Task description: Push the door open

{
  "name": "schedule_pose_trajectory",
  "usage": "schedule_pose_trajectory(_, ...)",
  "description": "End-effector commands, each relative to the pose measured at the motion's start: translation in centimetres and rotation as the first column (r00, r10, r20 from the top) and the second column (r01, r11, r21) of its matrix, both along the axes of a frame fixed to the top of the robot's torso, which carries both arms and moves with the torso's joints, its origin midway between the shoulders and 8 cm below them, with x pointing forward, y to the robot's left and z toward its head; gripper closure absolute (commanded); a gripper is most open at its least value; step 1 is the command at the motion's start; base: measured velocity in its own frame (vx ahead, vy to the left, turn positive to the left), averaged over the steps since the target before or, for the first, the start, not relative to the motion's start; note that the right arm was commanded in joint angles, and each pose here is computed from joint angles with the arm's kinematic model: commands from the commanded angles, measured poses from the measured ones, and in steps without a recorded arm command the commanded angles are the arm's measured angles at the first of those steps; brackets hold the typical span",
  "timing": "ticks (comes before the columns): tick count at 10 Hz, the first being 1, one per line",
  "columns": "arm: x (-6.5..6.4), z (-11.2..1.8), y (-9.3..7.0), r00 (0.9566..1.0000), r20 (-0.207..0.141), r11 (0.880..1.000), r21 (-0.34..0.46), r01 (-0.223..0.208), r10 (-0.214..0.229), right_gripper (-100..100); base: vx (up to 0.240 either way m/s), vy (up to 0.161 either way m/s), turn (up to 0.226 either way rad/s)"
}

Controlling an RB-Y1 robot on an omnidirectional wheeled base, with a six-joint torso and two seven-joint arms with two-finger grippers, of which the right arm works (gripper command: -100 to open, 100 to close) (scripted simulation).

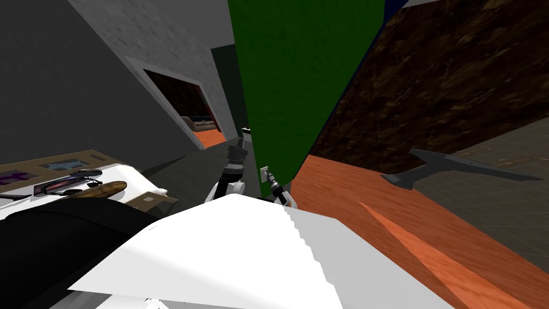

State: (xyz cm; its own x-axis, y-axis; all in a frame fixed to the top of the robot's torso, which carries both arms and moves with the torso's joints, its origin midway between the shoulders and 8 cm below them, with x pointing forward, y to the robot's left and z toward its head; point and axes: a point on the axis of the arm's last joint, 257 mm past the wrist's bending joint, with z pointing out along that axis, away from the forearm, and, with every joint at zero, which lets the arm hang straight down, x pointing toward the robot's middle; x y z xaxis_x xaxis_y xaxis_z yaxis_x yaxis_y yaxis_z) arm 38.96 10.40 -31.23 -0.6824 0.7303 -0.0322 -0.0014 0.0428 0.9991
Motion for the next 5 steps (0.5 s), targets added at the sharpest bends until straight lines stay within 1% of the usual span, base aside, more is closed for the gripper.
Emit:
schedule_pose_trajectory(1, 0.41, -0.04, -0.54, 0.9999, 0.005, 1.0, -0.007, 0.014, -0.014, 100, 0.138, 0.182, -0.176)
schedule_pose_trajectory(2, 0.28, -0.11, -0.51, 0.9999, 0.005, 1.0, -0.009, 0.017, -0.017, 100, 0.137, 0.181, -0.174)
schedule_pose_trajectory(4, 0.01, -0.06, -0.21, 0.9997, 0.003, 1.0, -0.006, 0.022, -0.022, 100, 0.111, 0.189, -0.238)
schedule_pose_trajectory(5, -0.11, 0.08, 0.05, 0.9997, 0.002, 1.0, -0.002, 0.025, -0.025, 100, 0.111, 0.217, -0.224)
